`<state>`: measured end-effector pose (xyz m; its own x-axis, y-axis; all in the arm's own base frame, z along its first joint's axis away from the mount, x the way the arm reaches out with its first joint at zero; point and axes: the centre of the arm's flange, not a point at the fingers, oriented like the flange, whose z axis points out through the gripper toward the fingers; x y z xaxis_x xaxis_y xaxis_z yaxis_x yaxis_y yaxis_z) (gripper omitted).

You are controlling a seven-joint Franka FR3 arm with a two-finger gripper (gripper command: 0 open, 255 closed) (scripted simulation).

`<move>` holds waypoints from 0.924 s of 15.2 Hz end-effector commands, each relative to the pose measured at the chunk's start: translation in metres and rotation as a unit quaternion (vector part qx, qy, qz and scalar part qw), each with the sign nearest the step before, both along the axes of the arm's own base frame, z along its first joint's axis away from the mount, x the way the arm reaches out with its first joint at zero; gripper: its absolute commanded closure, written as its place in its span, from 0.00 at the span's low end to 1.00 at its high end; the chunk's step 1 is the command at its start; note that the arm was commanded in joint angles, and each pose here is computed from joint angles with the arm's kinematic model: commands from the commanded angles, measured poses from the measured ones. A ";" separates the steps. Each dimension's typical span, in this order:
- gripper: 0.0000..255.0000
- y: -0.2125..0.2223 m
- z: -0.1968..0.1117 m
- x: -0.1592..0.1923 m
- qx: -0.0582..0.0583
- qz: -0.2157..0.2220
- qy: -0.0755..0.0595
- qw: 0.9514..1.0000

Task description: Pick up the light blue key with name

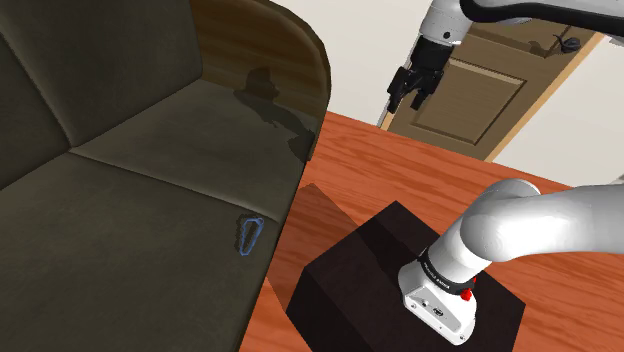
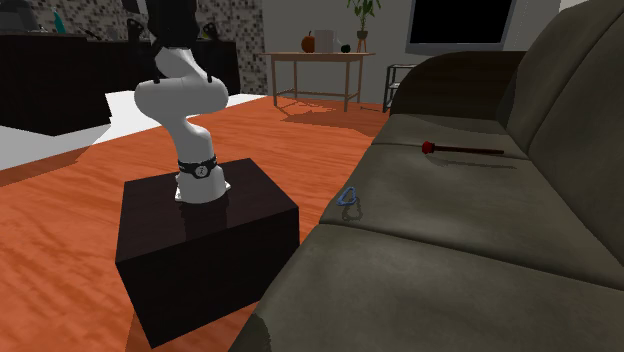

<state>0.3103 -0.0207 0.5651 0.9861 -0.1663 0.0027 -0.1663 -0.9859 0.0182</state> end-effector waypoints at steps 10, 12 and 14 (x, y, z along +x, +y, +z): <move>0.00 0.091 -0.073 -0.005 0.010 -0.034 -0.016 0.999; 0.00 0.111 -0.089 -0.004 0.012 -0.042 -0.019 0.999; 0.00 0.132 -0.105 -0.004 0.014 -0.049 -0.023 0.998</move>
